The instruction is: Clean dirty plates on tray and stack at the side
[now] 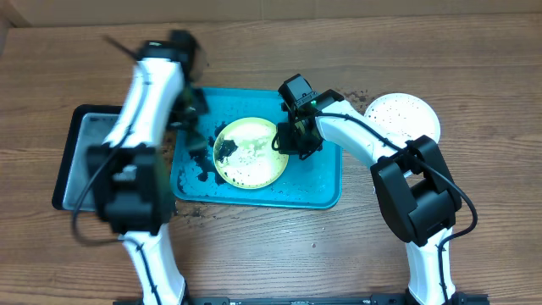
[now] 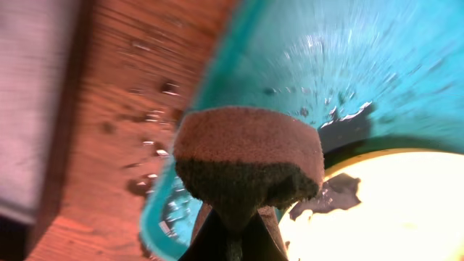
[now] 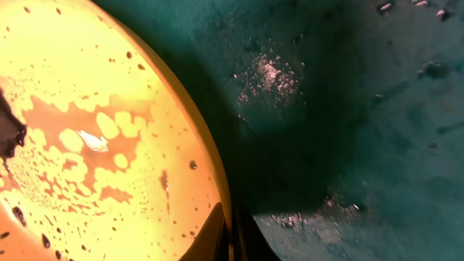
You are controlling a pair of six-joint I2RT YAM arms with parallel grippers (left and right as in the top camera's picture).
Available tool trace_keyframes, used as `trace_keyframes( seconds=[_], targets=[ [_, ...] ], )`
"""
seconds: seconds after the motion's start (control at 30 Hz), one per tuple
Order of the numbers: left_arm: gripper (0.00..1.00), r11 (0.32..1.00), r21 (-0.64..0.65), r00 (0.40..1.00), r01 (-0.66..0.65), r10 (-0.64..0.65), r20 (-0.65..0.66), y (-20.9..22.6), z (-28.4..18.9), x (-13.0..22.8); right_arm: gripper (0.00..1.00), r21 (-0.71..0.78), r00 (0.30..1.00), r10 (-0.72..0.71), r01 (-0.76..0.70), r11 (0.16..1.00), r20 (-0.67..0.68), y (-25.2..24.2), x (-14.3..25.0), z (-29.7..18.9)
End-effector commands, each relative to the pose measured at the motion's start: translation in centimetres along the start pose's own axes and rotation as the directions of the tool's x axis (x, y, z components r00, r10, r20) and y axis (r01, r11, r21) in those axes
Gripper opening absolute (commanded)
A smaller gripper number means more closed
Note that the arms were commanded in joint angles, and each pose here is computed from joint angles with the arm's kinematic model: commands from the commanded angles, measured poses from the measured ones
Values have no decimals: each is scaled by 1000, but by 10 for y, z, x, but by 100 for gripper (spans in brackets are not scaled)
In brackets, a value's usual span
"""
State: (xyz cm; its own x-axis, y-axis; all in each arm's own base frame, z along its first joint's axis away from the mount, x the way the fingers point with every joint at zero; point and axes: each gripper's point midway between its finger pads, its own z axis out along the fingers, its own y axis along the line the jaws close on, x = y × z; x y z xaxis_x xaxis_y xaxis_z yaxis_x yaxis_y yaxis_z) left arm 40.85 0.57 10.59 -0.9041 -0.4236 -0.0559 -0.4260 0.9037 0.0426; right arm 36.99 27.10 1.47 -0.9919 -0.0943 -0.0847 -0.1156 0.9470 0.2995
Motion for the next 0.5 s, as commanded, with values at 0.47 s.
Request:
trace_keyframes(
  seconds=[0.47],
  targets=[
    [4, 872, 186, 877, 452, -473, 83, 194, -61, -31, 4, 579, 847, -371, 93, 810, 382, 45, -61, -168]
  ],
)
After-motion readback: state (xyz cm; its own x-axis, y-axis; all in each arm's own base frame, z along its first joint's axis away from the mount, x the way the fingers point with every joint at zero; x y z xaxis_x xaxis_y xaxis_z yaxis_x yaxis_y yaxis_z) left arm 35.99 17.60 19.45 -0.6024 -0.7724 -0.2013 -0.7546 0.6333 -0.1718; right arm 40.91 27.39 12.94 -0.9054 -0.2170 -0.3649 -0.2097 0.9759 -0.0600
